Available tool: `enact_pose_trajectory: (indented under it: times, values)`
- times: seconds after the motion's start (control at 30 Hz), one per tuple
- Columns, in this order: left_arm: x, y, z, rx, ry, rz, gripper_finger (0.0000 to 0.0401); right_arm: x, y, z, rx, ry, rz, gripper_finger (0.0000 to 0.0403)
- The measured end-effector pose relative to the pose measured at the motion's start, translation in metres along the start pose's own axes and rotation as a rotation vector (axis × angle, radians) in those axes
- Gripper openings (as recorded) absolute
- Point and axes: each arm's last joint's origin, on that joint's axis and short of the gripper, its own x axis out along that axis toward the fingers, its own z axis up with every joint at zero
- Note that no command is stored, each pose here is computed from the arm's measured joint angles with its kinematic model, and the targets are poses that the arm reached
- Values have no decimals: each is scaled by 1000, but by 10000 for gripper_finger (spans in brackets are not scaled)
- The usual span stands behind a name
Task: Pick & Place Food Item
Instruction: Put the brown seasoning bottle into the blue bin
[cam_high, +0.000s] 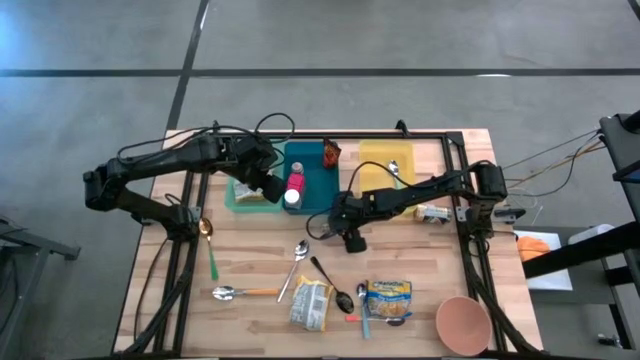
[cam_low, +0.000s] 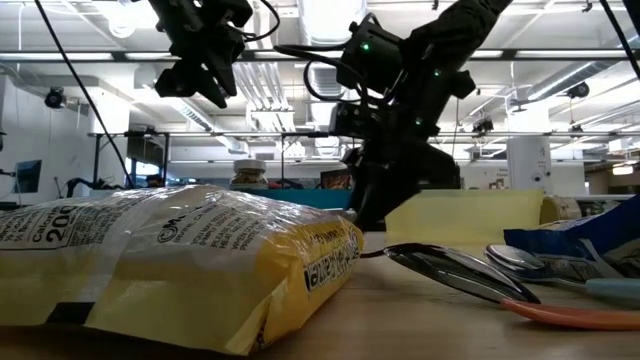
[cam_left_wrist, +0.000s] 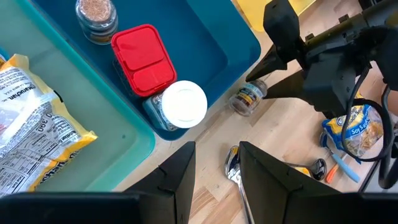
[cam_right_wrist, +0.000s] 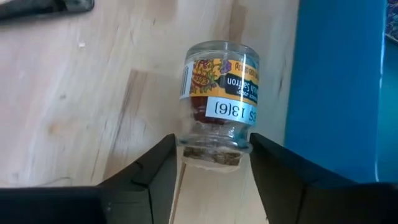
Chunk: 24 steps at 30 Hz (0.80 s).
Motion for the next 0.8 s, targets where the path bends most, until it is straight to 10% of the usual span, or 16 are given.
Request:
enact_pose_trajectory:
  times: [0.53, 0.8]
  values:
    - [0, 0, 0, 0, 0, 0, 130, 1, 0, 2, 63, -43, -2, 273]
    - [0, 0, 0, 1, 0, 0, 130, 6, 2, -9, 43, -38, -2, 210]
